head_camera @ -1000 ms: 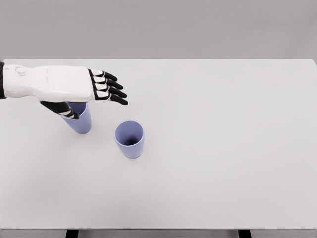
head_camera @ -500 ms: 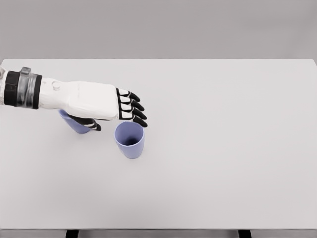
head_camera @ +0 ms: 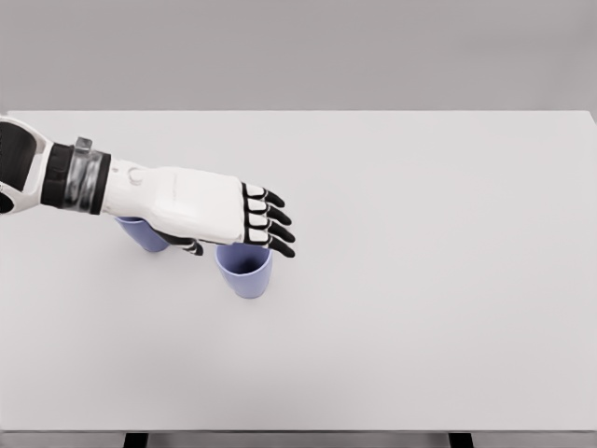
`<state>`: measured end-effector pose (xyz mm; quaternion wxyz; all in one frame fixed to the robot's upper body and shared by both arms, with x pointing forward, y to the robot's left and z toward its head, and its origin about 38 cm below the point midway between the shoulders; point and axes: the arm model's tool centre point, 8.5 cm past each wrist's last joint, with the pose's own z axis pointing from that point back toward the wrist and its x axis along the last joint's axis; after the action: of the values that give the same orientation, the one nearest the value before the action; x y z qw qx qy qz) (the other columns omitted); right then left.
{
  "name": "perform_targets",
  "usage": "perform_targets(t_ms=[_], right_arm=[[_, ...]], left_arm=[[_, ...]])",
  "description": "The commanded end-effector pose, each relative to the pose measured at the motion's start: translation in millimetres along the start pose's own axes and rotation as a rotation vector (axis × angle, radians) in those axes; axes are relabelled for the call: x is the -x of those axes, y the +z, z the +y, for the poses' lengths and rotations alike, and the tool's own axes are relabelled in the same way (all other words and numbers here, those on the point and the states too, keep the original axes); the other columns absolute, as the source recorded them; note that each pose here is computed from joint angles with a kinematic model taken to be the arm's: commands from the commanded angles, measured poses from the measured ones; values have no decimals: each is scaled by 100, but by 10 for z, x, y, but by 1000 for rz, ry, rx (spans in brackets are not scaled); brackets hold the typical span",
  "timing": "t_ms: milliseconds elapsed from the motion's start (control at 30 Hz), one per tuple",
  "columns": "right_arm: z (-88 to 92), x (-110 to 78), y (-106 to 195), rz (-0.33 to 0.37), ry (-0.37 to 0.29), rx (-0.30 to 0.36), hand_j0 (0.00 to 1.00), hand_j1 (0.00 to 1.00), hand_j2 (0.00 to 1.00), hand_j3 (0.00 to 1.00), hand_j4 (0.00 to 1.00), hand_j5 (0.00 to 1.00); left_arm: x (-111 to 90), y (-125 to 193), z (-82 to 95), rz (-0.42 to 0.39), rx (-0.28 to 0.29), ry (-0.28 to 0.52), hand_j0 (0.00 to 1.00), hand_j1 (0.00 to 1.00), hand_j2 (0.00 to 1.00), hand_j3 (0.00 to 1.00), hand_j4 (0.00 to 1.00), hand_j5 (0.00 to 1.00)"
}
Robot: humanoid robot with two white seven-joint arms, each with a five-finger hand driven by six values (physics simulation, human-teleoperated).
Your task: Place the right cup on the left cup with left arm
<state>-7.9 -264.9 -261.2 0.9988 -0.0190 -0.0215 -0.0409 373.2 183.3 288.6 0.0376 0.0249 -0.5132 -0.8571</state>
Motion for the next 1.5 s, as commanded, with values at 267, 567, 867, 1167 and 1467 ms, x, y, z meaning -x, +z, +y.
perform_targets(t_ms=[267, 567, 867, 1167, 1467], right_arm=[[0, 0, 0, 0, 0, 0, 100, 100, 100, 100, 100, 100], [0, 0, 0, 0, 0, 0, 100, 100, 100, 100, 100, 100], [0, 0, 0, 0, 0, 0, 100, 100, 100, 100, 100, 100], [0, 0, 0, 0, 0, 0, 100, 100, 100, 100, 100, 100], [0, 0, 0, 0, 0, 0, 100, 100, 100, 100, 100, 100]], left_arm=[[-32, -125, -51, -26, 33, -29, 100, 100, 100, 100, 100, 100], [-33, -148, -70, -28, 47, -45, 100, 100, 100, 100, 100, 100], [-55, -233, -103, -51, 56, -39, 100, 100, 100, 100, 100, 100], [30, -192, -145, -21, 68, -35, 100, 100, 100, 100, 100, 100], [58, -310, -281, -33, 75, 3, 100, 100, 100, 100, 100, 100]])
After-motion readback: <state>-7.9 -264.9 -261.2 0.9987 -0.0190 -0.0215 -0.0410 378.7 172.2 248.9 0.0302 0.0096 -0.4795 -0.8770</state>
